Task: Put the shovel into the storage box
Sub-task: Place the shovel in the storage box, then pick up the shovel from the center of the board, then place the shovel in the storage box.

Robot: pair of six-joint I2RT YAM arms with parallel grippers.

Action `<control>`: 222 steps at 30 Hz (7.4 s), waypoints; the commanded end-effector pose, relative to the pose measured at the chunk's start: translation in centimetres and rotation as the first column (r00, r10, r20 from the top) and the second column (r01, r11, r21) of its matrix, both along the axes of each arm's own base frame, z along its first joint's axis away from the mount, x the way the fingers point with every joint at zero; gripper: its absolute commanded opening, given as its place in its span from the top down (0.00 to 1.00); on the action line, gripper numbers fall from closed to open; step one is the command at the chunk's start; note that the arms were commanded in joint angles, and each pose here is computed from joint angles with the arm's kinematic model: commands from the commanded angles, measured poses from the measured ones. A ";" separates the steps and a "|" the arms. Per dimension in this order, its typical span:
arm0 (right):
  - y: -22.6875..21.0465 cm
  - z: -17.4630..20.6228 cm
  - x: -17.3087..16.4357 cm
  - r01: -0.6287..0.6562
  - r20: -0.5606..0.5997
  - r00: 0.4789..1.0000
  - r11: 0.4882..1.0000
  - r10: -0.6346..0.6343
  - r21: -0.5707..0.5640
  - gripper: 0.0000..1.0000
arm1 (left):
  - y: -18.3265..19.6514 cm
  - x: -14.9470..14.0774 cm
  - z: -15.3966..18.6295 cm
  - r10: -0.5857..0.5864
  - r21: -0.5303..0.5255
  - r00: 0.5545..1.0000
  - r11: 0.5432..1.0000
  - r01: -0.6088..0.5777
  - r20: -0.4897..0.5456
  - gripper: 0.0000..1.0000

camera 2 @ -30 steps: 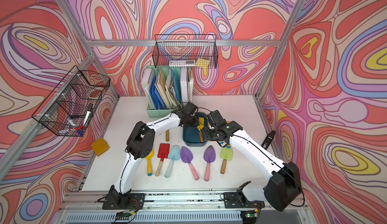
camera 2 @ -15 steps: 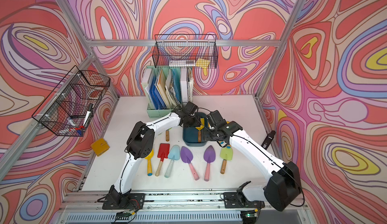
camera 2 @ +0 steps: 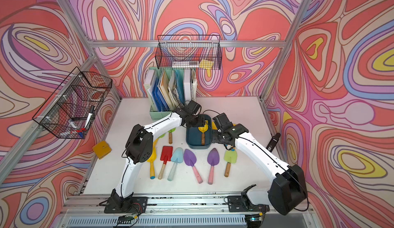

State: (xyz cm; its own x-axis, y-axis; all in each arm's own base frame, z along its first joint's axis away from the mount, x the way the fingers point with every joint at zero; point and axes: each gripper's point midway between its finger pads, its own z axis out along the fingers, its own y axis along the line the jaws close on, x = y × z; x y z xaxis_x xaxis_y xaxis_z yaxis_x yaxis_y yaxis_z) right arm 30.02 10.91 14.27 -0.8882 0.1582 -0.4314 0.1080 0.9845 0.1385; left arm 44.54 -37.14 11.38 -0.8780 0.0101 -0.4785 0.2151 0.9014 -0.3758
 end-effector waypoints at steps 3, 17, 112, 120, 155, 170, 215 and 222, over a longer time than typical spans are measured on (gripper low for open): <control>-5.2 -2.3 0.2 0.161 -0.037 0.986 0.987 -0.161 0.008 0.38 | 0.4 -1.6 6.3 -0.031 -0.054 0.993 0.998 0.037 0.110 0.26; -8.6 -8.8 3.3 0.202 -0.144 0.967 0.977 -0.210 -0.065 0.44 | 0.0 -5.8 8.0 -0.082 -0.148 0.990 0.984 0.099 0.116 0.21; 5.2 1.1 3.0 -0.198 0.011 0.980 0.972 0.198 0.127 1.00 | -4.7 -3.5 3.1 -0.064 -0.129 0.996 0.989 0.070 0.056 0.88; 5.4 1.1 3.0 -0.197 0.014 0.980 0.971 0.197 0.133 1.00 | -4.6 -3.6 3.0 -0.063 -0.126 0.997 0.990 0.069 0.053 1.00; 4.2 1.5 2.4 -0.180 0.005 0.984 0.980 0.180 0.085 0.37 | 2.2 1.0 -2.0 -0.021 0.072 0.999 0.997 0.018 0.038 1.00; 4.1 0.8 2.3 -0.182 -0.014 0.983 0.980 0.184 0.080 0.37 | 2.1 1.3 -5.1 -0.023 0.100 1.000 0.995 0.022 0.005 1.00; 2.3 0.4 1.9 -0.145 -0.020 0.989 0.989 0.145 -0.003 0.37 | 1.5 1.2 -1.3 -0.003 0.038 1.000 0.999 0.002 0.023 0.28; 0.3 -1.2 2.1 -0.115 -0.064 0.992 0.992 0.111 -0.059 0.37 | 1.3 0.8 1.1 -0.010 0.004 0.999 1.000 0.009 0.044 0.28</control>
State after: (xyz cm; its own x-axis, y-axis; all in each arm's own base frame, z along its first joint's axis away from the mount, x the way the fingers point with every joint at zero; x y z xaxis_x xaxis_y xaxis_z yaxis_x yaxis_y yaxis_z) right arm 32.43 12.76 14.40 -0.9114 0.0371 -0.4098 -0.0166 0.9918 0.1269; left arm 45.53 -35.48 8.15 -0.8775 0.0436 -0.4775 0.2225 0.9192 -0.3249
